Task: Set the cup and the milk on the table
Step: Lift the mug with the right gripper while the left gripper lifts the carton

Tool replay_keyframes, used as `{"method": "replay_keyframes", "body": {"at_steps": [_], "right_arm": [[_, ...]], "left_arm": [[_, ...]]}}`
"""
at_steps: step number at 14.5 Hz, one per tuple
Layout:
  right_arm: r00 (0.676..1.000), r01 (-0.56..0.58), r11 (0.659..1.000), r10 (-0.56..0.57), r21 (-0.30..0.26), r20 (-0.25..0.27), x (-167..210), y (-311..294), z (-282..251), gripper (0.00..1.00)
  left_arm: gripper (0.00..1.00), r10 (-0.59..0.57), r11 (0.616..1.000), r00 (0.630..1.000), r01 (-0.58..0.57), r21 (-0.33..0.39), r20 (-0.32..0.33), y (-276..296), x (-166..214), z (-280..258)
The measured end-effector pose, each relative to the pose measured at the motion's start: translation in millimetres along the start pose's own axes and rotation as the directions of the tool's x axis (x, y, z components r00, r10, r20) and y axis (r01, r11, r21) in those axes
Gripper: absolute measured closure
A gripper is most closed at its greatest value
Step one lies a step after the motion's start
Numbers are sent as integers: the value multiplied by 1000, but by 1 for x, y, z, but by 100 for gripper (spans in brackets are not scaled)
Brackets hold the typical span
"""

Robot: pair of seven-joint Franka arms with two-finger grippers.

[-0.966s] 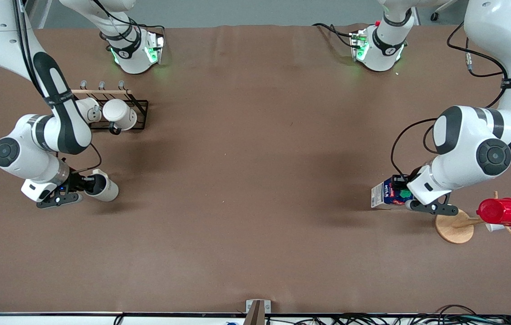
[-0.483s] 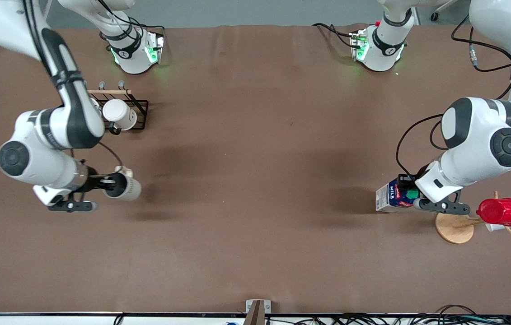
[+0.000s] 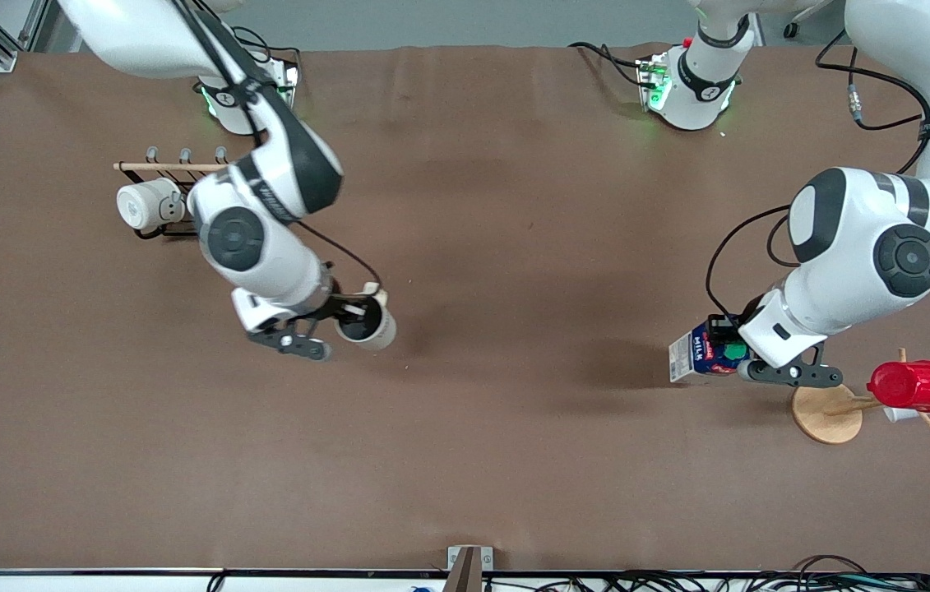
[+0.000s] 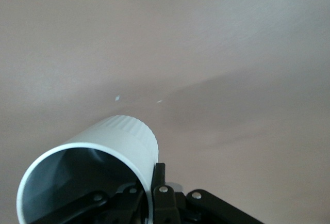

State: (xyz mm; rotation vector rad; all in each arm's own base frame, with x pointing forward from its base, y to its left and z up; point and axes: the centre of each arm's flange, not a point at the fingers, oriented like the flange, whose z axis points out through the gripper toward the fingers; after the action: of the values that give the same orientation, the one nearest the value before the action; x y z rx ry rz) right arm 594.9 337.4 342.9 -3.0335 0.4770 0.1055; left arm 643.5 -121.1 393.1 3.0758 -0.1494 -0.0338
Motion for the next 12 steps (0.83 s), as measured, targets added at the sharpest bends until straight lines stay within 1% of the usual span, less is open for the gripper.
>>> {"method": "replay_keyframes", "body": {"at_steps": [2,5,6,9,12], "right_arm": [[1000,-16,1000,15,-11,-18,-16,-40,28,96],[999,-12,1000,13,16,-50,-44,-87,61,96],[998,-5,1000,6,18,-60,-55,-98,71,96],[997,18,1000,-18,-2,-76,-88,-120,91,96],[995,40,999,-41,-13,-88,-100,-127,96,96]], "left_arm": [[61,-11,1000,1000,11,-2,3,9,-1,1],[61,-15,1000,1000,15,-2,7,25,-3,4],[61,-16,1000,1000,16,-2,8,28,-3,4],[61,-10,1000,1000,10,-2,12,31,-4,4],[61,-3,1000,1000,3,-2,15,37,-5,5]]}}
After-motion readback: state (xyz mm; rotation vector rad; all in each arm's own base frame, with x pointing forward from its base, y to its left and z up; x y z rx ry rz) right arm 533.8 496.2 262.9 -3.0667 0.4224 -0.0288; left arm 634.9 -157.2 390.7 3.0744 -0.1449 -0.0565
